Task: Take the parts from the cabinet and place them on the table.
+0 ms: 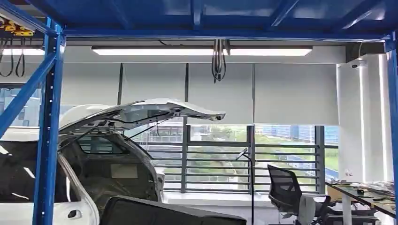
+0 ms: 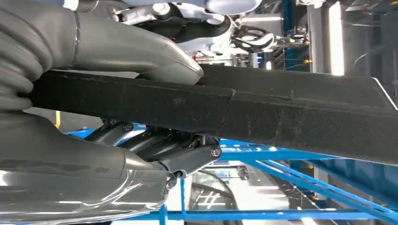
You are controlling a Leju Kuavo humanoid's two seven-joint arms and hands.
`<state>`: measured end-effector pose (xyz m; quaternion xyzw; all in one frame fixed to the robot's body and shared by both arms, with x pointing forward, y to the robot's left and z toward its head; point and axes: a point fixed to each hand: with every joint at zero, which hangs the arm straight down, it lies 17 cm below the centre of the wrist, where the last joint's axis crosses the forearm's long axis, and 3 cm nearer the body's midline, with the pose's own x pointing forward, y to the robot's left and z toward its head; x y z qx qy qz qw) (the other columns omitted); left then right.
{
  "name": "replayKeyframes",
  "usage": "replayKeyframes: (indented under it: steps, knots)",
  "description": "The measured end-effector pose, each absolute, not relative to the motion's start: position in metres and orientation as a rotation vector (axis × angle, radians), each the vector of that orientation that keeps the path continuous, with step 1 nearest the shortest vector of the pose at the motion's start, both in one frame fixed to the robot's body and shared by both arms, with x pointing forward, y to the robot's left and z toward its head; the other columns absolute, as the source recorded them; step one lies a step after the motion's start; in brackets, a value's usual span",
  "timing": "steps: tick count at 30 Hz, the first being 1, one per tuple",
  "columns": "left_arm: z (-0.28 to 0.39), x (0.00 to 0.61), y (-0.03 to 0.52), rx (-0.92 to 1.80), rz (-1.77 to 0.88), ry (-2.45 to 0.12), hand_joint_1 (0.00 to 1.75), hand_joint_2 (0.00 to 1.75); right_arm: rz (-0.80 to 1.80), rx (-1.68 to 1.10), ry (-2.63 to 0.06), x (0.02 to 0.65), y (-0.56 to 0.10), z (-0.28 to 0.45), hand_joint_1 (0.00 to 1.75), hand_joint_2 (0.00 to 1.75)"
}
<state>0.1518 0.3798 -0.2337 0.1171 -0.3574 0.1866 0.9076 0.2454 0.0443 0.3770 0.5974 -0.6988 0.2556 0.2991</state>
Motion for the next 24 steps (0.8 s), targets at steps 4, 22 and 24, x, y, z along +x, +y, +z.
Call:
replayKeyframes:
  steps: [4, 22, 24]
  knots:
    - [-0.237, 0.142, 0.388, 0.264, 0.391, -0.707, 0.0, 1.75, 0.679, 1.571, -1.866, 0.247, 0.042, 0.374, 1.75, 1.75]
    - [-0.235, 0.135, 0.406, 0.291, 0.376, -0.705, 0.0, 1.75, 0.682, 1.542, -1.882, 0.249, 0.042, 0.368, 1.75, 1.75]
    - [-0.236, 0.135, 0.405, 0.289, 0.369, -0.704, 0.0, 1.75, 0.681, 1.54, -1.88, 0.25, 0.042, 0.367, 1.75, 1.75]
